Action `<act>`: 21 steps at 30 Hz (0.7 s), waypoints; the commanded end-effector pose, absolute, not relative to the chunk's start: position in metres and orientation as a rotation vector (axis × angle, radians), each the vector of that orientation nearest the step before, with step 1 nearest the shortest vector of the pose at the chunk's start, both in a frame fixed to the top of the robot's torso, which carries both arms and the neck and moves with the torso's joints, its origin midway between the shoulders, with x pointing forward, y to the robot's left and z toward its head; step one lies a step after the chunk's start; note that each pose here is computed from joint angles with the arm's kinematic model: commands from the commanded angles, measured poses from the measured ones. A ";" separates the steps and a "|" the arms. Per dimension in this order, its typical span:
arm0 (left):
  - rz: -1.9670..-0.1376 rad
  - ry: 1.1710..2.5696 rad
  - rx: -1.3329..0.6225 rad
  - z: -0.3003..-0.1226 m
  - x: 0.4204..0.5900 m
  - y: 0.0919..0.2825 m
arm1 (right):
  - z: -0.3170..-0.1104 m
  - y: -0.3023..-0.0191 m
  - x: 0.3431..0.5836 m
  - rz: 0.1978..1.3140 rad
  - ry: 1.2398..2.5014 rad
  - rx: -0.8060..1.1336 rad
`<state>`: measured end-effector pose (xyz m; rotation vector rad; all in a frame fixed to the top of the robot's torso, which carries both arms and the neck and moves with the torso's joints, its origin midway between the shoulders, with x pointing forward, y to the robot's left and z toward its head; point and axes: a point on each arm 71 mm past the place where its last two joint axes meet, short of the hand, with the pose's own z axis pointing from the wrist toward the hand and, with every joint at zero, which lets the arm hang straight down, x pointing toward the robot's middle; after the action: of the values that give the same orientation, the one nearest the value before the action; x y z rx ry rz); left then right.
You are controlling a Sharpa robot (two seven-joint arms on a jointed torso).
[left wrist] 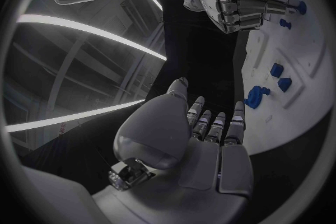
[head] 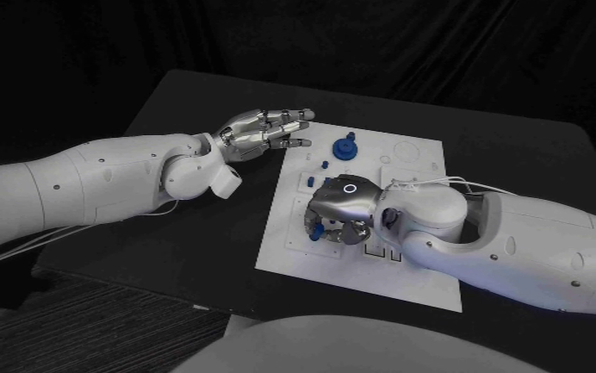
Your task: Assemble the parts on the task board
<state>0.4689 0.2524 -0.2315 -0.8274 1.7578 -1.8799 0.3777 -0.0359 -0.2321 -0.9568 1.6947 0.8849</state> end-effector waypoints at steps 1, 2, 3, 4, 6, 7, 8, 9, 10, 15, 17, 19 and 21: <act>-1.908 1.745 -0.826 -0.231 0.469 0.251 | -0.236 -0.037 0.378 0.858 1.716 -0.960; -1.907 1.745 -0.826 -0.231 0.469 0.251 | -0.237 -0.037 0.378 0.857 1.718 -0.959; -1.907 1.745 -0.826 -0.231 0.469 0.251 | -0.238 -0.037 0.378 0.857 1.719 -0.958; -1.907 1.745 -0.826 -0.231 0.469 0.251 | -0.238 -0.037 0.377 0.857 1.721 -0.957; -1.907 1.745 -0.826 -0.231 0.469 0.251 | -0.239 -0.037 0.377 0.856 1.724 -0.956; -1.907 1.745 -0.826 -0.231 0.469 0.251 | -0.240 -0.037 0.377 0.856 1.725 -0.956; -1.907 1.745 -0.826 -0.231 0.469 0.251 | -0.240 -0.037 0.377 0.856 1.726 -0.955; -1.907 1.745 -0.826 -0.231 0.469 0.251 | -0.241 -0.037 0.377 0.857 1.726 -0.955; -1.907 1.746 -0.827 -0.231 0.469 0.251 | -0.241 -0.037 0.377 0.857 1.726 -0.955; -1.906 1.746 -0.827 -0.231 0.469 0.251 | -0.241 -0.038 0.377 0.867 1.720 -0.953; -1.906 1.746 -0.827 -0.231 0.469 0.251 | -0.241 -0.038 0.377 0.870 1.718 -0.953; -1.906 1.747 -0.827 -0.231 0.469 0.251 | -0.241 -0.039 0.377 0.874 1.714 -0.952; -1.905 1.748 -0.828 -0.232 0.470 0.252 | -0.241 -0.040 0.378 0.880 1.705 -0.947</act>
<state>0.4703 0.2532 -0.2323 -0.8285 1.7583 -1.8764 0.3779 -0.0390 -0.2405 -0.9479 1.7152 0.8787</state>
